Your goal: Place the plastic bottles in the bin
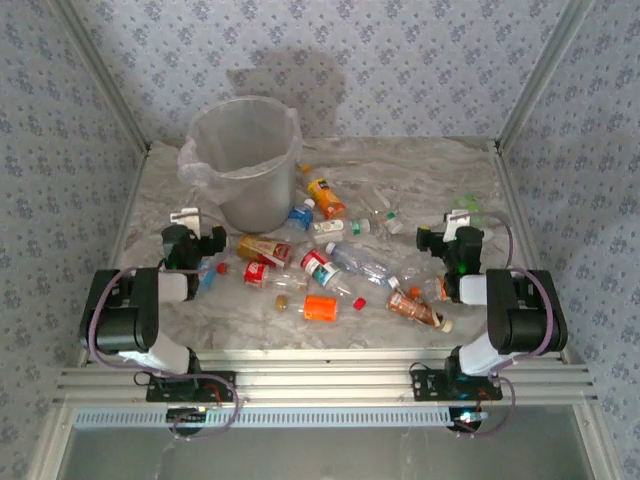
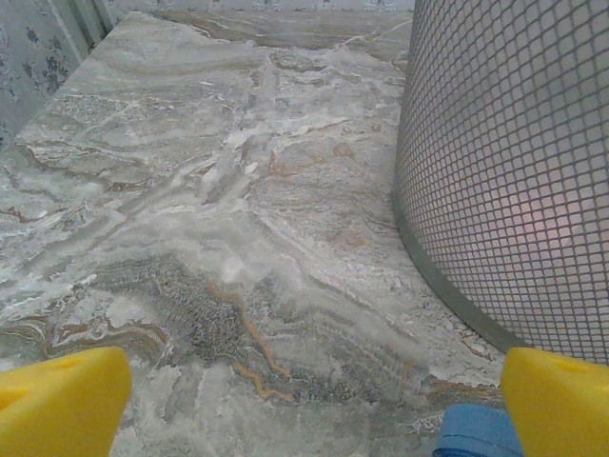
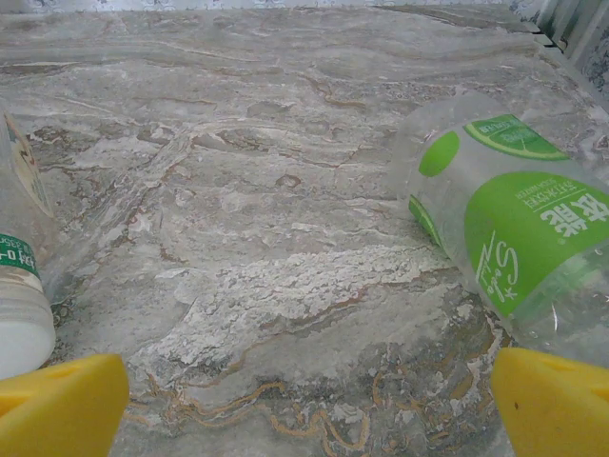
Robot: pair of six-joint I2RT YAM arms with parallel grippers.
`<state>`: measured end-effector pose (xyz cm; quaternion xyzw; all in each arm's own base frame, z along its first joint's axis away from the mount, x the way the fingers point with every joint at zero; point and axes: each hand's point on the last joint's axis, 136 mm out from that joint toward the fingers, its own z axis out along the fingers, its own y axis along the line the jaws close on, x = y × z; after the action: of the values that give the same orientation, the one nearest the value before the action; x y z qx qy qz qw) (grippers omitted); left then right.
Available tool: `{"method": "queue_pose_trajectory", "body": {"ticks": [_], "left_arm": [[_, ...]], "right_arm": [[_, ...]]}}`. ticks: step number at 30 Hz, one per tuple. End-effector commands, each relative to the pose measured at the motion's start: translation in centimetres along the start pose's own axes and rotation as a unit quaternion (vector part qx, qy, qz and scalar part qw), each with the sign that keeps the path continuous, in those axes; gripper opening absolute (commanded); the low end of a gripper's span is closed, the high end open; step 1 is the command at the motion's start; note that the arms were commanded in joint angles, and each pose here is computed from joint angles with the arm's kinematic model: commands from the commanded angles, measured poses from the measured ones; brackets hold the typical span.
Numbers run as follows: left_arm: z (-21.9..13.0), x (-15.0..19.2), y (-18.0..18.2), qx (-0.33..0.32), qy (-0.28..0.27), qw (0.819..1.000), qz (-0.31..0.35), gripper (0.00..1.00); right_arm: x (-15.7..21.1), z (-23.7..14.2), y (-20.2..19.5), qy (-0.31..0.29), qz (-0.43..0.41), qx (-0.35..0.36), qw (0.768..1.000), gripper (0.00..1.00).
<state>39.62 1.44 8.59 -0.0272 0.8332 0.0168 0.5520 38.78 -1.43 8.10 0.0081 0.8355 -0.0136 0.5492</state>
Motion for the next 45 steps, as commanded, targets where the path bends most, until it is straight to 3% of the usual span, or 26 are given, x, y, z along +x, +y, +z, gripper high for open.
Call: {"method": "queue_pose_trajectory", "body": {"ticks": [1,38,45], "left_arm": [[0.1,-0.3,-0.1,0.001,-0.004,1.0,0.0,1.0],[-0.1,-0.4,-0.2,0.004,-0.007,1.0,0.0,1.0],[-1.1,-1.8,-0.3,0.004,-0.005,1.0,0.0,1.0]], "right_arm": [[-0.3,0.2,0.0,0.001,-0.006,0.0,1.0,1.0],[-0.4,0.1,-0.2,-0.002,-0.002,0.002,1.0,1.0],[-2.5,-1.2,-0.2,-0.005,-0.01,0.017,1.0,1.0]]}}
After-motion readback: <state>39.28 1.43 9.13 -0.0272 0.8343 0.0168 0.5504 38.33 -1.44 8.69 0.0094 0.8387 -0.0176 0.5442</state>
